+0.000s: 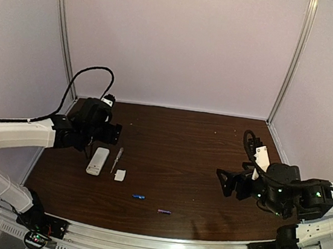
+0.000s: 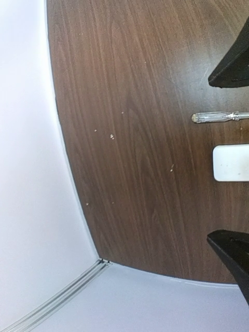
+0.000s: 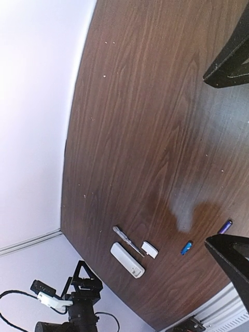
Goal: Unload the batteries from the remote control
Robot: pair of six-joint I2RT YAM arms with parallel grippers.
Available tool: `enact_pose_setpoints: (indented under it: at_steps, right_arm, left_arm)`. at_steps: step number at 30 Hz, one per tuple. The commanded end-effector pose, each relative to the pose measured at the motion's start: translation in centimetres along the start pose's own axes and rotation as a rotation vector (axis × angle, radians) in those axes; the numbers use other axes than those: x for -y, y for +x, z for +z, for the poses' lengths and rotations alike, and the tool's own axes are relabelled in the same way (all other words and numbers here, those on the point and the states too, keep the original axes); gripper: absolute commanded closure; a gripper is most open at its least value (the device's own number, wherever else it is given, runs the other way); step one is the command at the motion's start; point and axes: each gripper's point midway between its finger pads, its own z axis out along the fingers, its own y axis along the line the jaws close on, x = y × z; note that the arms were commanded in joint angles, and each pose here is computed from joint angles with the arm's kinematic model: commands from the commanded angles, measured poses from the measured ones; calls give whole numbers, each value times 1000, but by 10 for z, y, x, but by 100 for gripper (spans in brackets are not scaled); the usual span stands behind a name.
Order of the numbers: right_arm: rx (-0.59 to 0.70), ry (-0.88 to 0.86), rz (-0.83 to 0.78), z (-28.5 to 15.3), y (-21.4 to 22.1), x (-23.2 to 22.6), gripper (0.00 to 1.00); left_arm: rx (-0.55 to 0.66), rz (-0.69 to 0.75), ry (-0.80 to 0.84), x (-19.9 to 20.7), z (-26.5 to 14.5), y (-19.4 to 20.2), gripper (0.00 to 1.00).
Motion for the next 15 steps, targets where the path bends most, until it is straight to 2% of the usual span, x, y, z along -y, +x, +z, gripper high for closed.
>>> enact_pose_setpoints:
  at_steps: [1, 9, 15]
  right_arm:
    - [136, 70, -88, -4, -36, 8, 0]
    - [236, 84, -124, -11, -98, 2, 0]
    - [228, 171, -175, 16, -124, 17, 0]
  left_arm:
    - [88, 43, -99, -27, -13, -37, 3]
    - [152, 55, -197, -71, -8, -50, 3]
    - [202, 21, -182, -104, 9, -39, 3]
